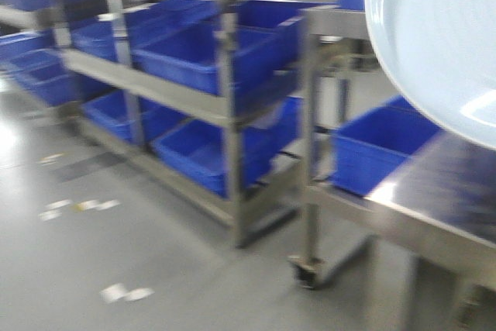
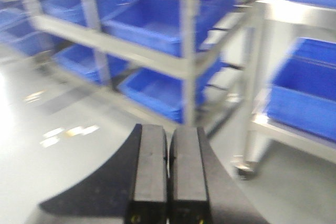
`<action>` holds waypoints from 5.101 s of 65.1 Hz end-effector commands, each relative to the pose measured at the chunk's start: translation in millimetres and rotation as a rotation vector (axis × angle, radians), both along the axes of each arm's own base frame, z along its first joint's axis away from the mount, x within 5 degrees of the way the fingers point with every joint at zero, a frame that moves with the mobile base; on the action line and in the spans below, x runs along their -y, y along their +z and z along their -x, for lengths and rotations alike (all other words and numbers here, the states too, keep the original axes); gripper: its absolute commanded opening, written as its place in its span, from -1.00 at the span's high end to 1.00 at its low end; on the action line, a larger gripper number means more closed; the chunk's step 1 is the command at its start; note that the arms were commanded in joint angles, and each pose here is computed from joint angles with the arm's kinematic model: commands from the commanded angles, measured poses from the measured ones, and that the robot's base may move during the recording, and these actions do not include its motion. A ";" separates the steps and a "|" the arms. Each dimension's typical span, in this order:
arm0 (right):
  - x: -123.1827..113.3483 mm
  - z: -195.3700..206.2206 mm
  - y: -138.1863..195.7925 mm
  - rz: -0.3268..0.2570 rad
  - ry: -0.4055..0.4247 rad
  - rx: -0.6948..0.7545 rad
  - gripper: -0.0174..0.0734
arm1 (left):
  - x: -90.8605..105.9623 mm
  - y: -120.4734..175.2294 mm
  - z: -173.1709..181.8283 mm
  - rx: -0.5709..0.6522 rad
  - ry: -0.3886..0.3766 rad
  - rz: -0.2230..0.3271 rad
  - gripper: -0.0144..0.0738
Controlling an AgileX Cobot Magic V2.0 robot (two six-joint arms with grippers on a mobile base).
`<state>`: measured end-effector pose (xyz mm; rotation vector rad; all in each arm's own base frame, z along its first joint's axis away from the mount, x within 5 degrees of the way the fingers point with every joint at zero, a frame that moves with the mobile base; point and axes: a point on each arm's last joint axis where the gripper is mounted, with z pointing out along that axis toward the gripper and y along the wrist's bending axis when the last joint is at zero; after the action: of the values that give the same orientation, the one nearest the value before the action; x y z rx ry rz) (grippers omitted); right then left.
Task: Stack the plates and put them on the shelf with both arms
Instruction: 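Drive the base away from the table holding the plate stack, then drive the base to the shelf of blue bins holding the stack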
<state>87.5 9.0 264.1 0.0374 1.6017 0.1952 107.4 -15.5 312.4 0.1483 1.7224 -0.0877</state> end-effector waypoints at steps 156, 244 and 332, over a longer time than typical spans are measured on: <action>2.3 0.5 19.7 -0.003 -0.025 0.129 0.49 | -0.5 15.9 -0.9 0.098 0.007 0.022 0.49; 2.3 0.5 19.7 -0.003 -0.025 0.129 0.49 | -0.5 15.9 -0.9 0.098 0.007 0.022 0.49; 2.3 0.5 19.7 -0.003 -0.025 0.129 0.49 | -0.5 15.8 -1.1 0.097 0.007 0.022 0.49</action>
<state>87.5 9.0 264.1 0.0345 1.6017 0.1923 107.4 -15.5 311.7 0.1485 1.7246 -0.0876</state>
